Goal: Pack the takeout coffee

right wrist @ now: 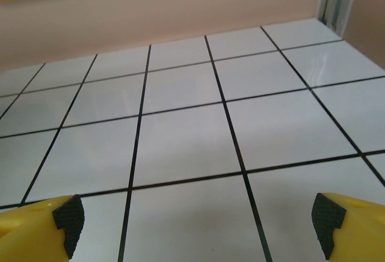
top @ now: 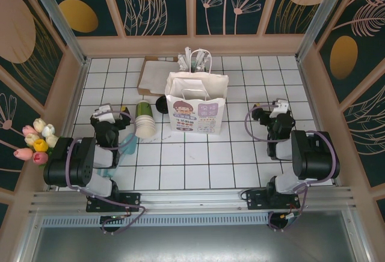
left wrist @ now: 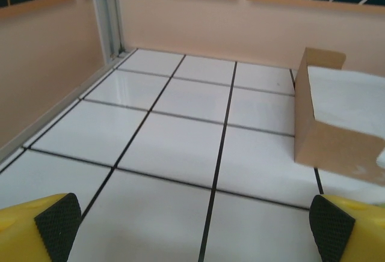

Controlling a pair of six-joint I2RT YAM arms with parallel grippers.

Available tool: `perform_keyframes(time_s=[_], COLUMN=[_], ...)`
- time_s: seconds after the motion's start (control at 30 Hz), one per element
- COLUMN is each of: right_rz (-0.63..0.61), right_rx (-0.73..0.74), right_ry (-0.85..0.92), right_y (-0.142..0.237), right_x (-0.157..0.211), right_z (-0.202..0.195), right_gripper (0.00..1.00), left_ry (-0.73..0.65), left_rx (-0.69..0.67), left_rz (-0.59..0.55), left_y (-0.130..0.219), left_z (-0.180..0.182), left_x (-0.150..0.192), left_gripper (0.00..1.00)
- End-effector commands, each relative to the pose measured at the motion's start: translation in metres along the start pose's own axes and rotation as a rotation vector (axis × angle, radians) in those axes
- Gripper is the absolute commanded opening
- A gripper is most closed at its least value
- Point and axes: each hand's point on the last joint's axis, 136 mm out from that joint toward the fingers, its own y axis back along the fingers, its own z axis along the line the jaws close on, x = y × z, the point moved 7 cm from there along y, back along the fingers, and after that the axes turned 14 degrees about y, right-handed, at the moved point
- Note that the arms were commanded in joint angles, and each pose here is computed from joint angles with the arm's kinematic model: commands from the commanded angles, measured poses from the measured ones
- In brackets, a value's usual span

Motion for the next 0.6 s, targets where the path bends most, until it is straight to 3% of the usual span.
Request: perform_keyframes(time_s=[0.0,0.57], right_rz=[-0.074,-0.073], right_rx=[0.02,0.02], right_ry=[0.008,0.008], right_y=[0.001,0.001], right_x=[-0.012,-0.012], right_z=[-0.001,-0.001], right_gripper=[0.99,0.99], left_ry=[0.019,-0.023], left_rx=[0.001,0.083], left_rz=[-0.087,-0.044], left_y=[-0.007,-0.009], left_z=[-0.005,-0.015], left_x=[-0.019,-0.016], left_gripper=[0.99,0.99])
